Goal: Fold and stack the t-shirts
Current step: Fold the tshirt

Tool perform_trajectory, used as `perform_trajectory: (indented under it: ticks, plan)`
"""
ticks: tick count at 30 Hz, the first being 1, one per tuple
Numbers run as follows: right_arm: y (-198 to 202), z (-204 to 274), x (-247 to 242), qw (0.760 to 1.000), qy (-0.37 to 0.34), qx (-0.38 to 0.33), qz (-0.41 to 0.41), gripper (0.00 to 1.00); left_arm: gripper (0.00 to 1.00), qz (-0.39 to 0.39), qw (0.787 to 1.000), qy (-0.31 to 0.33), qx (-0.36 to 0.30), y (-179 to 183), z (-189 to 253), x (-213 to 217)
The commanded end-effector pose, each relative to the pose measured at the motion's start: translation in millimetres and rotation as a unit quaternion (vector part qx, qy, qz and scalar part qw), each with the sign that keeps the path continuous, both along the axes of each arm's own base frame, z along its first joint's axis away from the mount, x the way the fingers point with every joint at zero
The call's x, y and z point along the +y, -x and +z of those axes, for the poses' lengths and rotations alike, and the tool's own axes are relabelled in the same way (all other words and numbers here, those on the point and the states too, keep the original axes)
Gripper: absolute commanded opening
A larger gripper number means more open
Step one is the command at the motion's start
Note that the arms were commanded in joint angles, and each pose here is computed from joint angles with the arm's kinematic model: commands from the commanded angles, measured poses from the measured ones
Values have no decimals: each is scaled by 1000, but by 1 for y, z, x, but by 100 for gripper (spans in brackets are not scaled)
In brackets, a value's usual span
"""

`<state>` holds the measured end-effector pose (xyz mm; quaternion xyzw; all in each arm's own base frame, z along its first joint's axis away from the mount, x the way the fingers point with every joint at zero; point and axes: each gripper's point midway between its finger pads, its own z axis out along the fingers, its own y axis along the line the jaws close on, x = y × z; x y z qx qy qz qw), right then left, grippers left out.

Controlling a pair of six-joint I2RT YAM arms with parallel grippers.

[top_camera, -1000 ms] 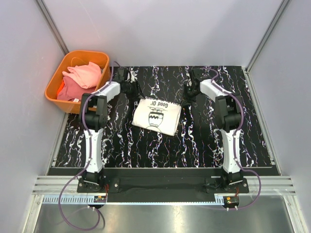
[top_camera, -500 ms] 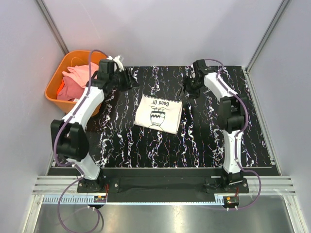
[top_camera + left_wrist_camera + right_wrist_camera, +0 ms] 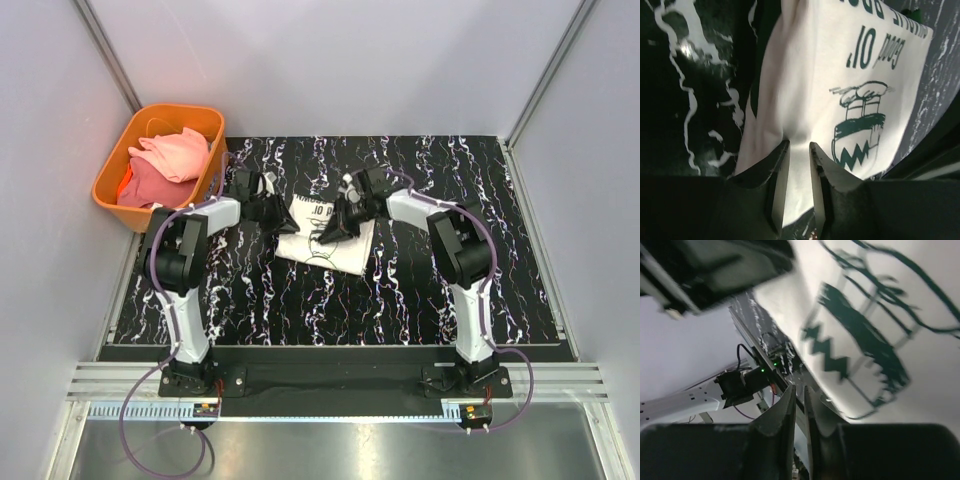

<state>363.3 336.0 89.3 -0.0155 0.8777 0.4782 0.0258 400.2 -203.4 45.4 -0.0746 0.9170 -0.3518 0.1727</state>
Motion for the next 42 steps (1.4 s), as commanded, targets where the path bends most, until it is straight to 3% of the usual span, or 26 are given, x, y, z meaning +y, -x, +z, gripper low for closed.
perform_trajectory:
  ticks: [1,4,8,10,14,21,28,30,33,37,42]
  plan:
    - [3,-16,-13,999,-34,16,-1,18,29,-26,998,-22,-61,-32,4,2]
    - [3,-32,-39,999,-21,26,-20,17,29,-29,997,-33,-65,-40,6,4]
    - [8,-12,-53,1000,-15,13,-20,16,40,-28,994,-19,-105,-28,63,4]
    - [9,11,-48,1000,-25,1,-14,16,49,-27,992,-4,-120,-13,90,4]
    - [7,44,-16,999,-42,-16,-1,17,54,-29,993,18,-114,12,100,2]
    - [-8,5,39,1000,-25,-2,-3,18,46,-11,998,6,-55,9,27,11]
    - [25,-68,17,999,28,43,11,18,43,-5,998,-56,-5,1,-40,28]
    - [33,-71,5,998,36,42,10,17,41,-1,997,-80,11,6,-49,40]
    - [51,-67,-21,998,47,36,8,17,42,-3,997,-74,-4,15,-31,43]
    - [72,-47,-50,998,45,42,-7,17,46,-9,998,-35,-52,29,32,33]
    - [71,-2,-43,1000,17,24,-2,18,48,2,997,3,-82,33,81,24]
